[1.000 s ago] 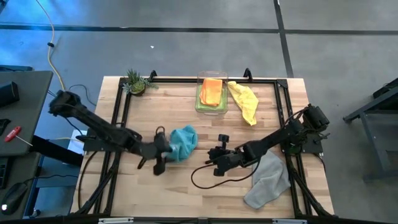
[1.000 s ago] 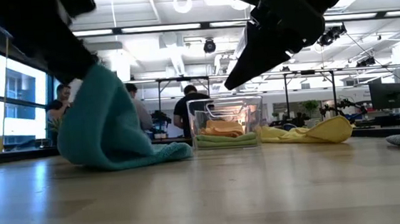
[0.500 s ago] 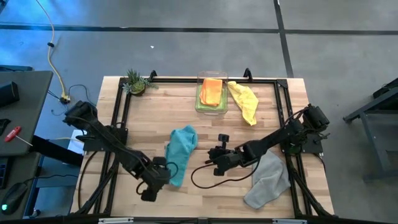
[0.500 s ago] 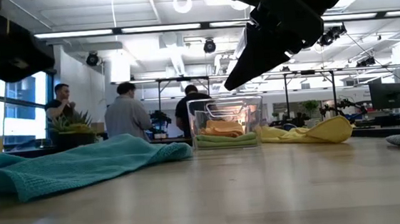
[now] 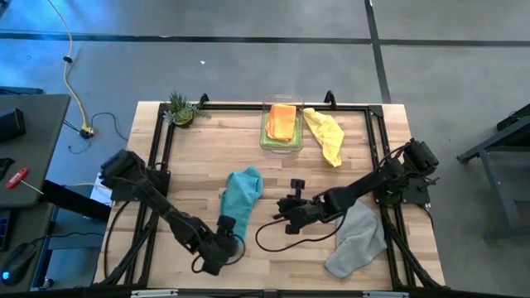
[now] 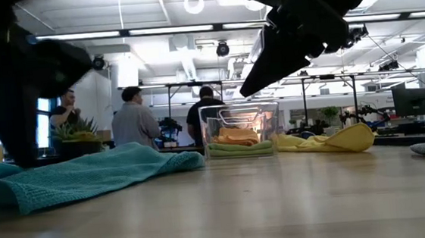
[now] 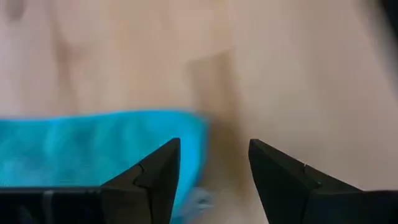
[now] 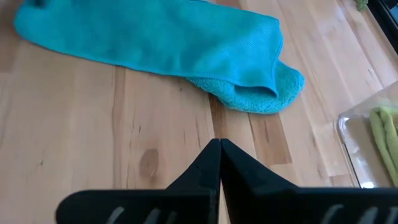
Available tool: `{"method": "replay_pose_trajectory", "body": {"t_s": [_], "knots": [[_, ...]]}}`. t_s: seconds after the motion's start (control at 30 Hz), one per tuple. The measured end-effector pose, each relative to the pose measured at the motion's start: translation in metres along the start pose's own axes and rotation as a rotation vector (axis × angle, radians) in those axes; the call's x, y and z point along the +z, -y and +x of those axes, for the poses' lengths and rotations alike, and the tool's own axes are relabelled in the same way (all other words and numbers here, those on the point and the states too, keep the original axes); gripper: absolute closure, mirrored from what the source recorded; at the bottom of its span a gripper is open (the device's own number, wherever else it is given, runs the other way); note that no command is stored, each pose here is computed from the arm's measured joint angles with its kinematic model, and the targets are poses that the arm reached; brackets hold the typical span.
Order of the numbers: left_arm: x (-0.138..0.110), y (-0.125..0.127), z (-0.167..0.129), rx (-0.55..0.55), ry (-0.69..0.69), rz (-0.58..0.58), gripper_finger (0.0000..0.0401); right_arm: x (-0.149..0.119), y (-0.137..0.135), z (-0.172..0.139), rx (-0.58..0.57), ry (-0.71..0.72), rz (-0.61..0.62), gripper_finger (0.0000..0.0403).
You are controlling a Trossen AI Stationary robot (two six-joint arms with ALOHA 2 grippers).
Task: Fold microfiber towels
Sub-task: Fold the blue microfiber cloth
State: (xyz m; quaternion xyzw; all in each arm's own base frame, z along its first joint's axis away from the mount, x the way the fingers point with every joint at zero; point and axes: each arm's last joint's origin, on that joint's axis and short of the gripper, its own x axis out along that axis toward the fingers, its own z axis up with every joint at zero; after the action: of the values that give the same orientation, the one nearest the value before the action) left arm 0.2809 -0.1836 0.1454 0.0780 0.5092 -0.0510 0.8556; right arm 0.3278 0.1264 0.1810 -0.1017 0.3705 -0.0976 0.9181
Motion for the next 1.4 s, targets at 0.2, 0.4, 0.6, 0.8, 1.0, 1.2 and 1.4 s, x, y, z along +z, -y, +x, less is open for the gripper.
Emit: {"method": "replay_pose_trajectory", "body": {"t_s": [0.2,0.4,0.6,0.8,1.0,1.2,1.4], "knots": [[-0.001,-0.003,0.018,0.071,-0.095,0.034,0.0242,0.0,-0.005,-0.003,0.01,0.012,-0.008,0.0403],[0.002,-0.007,0.019,0.102,-0.111,0.071,0.0341,-0.001,-0.009,-0.005,0.016,0.013,-0.019,0.0403],[0.016,-0.028,-0.011,0.221,-0.034,-0.043,0.039,-0.004,-0.014,-0.008,0.024,0.002,-0.044,0.0403],[0.03,-0.055,-0.052,0.231,0.115,-0.267,0.0399,-0.009,-0.017,-0.016,0.019,-0.029,-0.081,0.0403],[0.041,-0.092,-0.092,0.213,0.287,-0.529,0.04,-0.026,-0.016,-0.019,0.041,0.033,-0.037,0.0403],[0.053,-0.135,-0.121,0.15,0.45,-0.664,0.0401,-0.054,-0.012,-0.016,0.173,0.204,0.096,0.0403],[0.057,-0.165,-0.15,0.141,0.641,-0.73,0.0401,-0.059,-0.006,-0.019,0.17,0.228,0.153,0.0403]]}}
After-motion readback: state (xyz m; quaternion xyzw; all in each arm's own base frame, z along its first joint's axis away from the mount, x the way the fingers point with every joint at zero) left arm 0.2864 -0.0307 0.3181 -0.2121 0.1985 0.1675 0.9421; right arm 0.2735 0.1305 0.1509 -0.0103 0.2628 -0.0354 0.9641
